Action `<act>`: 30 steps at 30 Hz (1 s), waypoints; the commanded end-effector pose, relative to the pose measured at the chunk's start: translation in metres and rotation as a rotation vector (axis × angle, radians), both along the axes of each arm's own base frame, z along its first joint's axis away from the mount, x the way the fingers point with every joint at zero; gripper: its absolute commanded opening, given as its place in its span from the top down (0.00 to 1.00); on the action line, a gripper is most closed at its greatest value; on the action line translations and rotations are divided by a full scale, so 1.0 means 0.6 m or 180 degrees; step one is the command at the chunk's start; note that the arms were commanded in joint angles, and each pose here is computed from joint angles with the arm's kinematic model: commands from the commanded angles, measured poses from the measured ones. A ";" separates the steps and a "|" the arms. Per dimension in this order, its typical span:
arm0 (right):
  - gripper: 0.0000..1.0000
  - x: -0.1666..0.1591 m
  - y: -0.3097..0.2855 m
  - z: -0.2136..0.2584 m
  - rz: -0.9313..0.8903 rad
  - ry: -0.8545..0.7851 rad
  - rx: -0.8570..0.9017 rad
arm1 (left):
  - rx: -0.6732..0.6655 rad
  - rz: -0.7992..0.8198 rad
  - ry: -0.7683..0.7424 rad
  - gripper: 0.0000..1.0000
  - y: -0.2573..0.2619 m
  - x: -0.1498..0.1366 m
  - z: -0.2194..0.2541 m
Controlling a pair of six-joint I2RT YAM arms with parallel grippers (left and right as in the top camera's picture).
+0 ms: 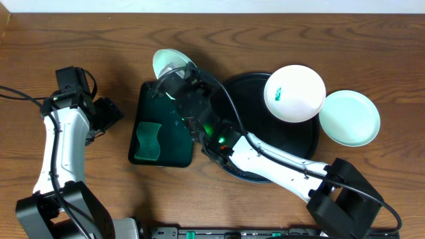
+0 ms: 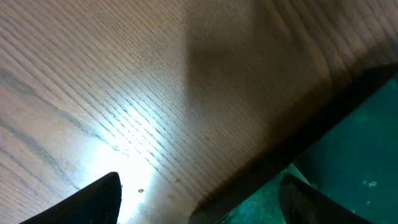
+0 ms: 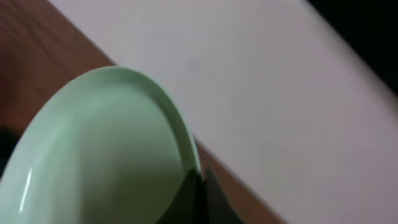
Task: Clean dirty plates on tray and stack at the side
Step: 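Carry the pale green plate right and set it on the plate stack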
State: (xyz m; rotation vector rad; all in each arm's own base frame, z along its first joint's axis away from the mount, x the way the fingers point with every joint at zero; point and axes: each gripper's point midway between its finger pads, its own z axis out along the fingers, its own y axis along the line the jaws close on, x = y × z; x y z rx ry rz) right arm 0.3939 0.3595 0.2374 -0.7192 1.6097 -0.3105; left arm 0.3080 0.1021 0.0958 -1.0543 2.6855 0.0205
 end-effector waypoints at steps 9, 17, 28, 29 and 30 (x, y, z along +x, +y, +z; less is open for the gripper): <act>0.99 0.009 -0.041 -0.084 -0.0561 0.1026 0.1516 | 0.0036 0.0035 -0.0066 0.19 0.006 0.005 0.014; 0.99 0.023 -0.053 -0.074 -0.0434 0.1345 0.1921 | 0.0036 0.0035 -0.0066 0.19 0.006 0.005 0.014; 0.99 0.041 -0.147 -0.049 -0.0516 0.1893 0.2346 | 0.0037 0.0034 -0.0065 0.19 0.006 0.005 0.014; 0.99 0.045 -0.162 -0.050 -0.0562 0.1921 0.2355 | 0.0036 0.0035 -0.0066 0.19 0.006 0.005 0.014; 0.99 0.050 -0.178 -0.052 -0.0613 0.1955 0.2367 | 0.0037 0.0036 -0.0065 0.19 0.006 0.004 0.014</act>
